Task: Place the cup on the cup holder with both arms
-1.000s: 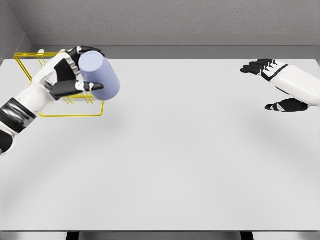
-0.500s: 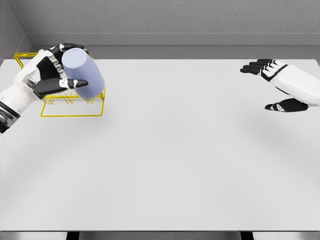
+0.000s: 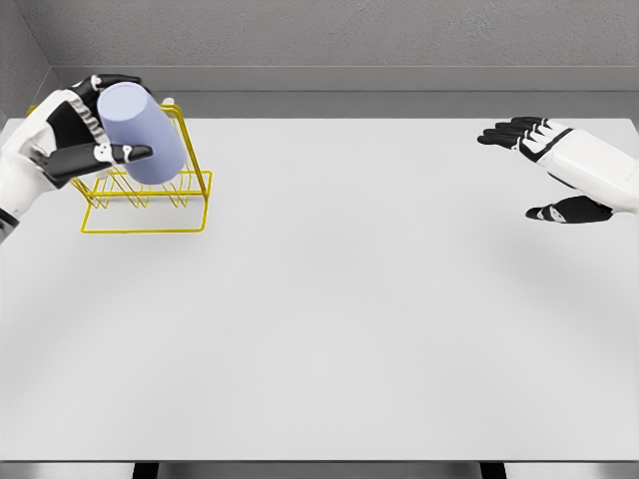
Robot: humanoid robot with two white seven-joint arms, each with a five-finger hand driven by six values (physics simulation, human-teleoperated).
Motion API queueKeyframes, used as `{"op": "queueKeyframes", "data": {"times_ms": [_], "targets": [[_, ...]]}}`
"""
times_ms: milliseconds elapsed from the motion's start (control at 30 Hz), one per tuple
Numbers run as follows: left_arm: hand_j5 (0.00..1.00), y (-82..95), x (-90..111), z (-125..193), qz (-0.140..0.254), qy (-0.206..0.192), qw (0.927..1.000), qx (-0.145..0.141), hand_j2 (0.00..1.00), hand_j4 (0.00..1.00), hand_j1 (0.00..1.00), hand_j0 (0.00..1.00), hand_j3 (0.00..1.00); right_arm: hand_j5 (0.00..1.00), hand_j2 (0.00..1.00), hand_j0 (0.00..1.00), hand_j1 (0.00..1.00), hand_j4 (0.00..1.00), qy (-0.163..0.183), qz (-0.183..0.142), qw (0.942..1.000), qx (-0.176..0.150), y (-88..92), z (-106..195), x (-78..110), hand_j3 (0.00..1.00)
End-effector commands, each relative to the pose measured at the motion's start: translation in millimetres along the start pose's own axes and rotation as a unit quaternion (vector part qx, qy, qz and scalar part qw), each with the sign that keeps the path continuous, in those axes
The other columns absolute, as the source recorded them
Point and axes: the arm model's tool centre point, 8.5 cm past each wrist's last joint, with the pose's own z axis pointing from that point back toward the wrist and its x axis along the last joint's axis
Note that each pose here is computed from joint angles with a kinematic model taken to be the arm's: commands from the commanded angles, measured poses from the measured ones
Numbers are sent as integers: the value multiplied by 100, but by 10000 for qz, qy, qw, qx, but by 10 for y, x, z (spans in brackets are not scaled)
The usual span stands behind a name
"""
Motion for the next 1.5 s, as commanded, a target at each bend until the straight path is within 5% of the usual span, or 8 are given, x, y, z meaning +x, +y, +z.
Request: {"op": "queueKeyframes", "data": {"times_ms": [0,233,1200,1300,1467], "targets": [[66,52,-24,12,9,39,10000,76,66,66,66,66,66,100,100,100,100,100,-2,-36,10000,-23,-2,-1,0,100],[66,131,-24,27,53,37,9998,197,66,66,66,66,66,100,100,100,100,100,-213,-2,9997,-154,-26,-94,134,100],[72,151,-199,115,130,249,9992,291,72,72,72,72,72,100,100,100,100,100,-227,-3,9996,-146,-20,-97,144,100],[97,150,-198,111,115,267,9992,279,97,97,97,97,97,100,100,100,100,100,-221,-7,9996,-145,-18,-96,140,100],[100,157,-186,107,80,267,9992,282,100,100,100,100,100,100,100,100,100,100,-221,-7,9997,-145,-18,-96,140,100]]}}
